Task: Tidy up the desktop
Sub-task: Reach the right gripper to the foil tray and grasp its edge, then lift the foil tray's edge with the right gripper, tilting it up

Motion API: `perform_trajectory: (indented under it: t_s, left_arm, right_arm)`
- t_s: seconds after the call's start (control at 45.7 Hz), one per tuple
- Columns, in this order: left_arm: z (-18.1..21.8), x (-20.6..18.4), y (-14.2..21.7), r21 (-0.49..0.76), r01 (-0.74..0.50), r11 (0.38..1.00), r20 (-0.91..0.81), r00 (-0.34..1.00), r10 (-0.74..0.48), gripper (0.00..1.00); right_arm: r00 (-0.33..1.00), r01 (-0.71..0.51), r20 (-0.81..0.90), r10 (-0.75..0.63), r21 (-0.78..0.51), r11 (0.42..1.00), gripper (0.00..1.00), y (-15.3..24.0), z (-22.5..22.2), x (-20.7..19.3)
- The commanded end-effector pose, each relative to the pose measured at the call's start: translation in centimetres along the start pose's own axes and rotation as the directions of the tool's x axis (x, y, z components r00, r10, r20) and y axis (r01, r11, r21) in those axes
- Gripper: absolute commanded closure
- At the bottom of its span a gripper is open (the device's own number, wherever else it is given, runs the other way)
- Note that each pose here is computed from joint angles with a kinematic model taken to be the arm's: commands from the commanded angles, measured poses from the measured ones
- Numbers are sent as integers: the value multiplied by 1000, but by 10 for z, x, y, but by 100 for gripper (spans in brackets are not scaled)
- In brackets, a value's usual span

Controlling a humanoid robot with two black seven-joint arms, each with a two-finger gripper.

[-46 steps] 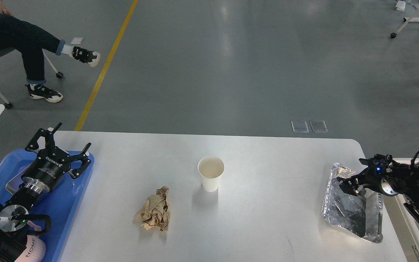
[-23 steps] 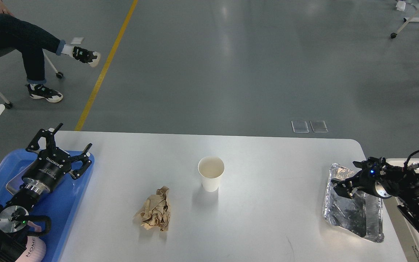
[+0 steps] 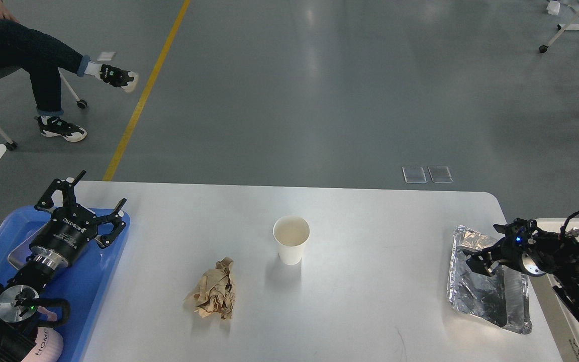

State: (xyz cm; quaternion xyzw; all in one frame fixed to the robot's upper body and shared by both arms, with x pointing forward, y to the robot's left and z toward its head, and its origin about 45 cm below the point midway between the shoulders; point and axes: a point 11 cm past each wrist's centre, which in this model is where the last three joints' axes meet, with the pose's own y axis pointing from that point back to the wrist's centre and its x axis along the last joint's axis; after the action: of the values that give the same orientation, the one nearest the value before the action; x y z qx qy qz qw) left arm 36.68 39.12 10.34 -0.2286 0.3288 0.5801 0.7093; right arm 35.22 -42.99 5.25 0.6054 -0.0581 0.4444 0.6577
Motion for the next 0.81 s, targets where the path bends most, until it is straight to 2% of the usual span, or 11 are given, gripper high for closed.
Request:
perform_trajectory:
  t_s: [0.0, 0.569, 0.788]
  left_arm:
    - [0, 0, 0, -2, 0, 1000, -2, 1000, 0, 3]
    - [2, 9, 11, -12, -18, 1000, 3, 1000, 18, 3]
    - [2, 10, 13, -10, -20, 1000, 3, 1000, 20, 3]
  right_arm:
    - [1000, 6, -5, -6, -23, 1000, 0, 2, 6, -1]
    - [1000, 2, -15, -2, -55, 998, 0, -8, -1, 7]
    - [999, -20, 40, 23, -68, 997, 0, -9, 0, 10]
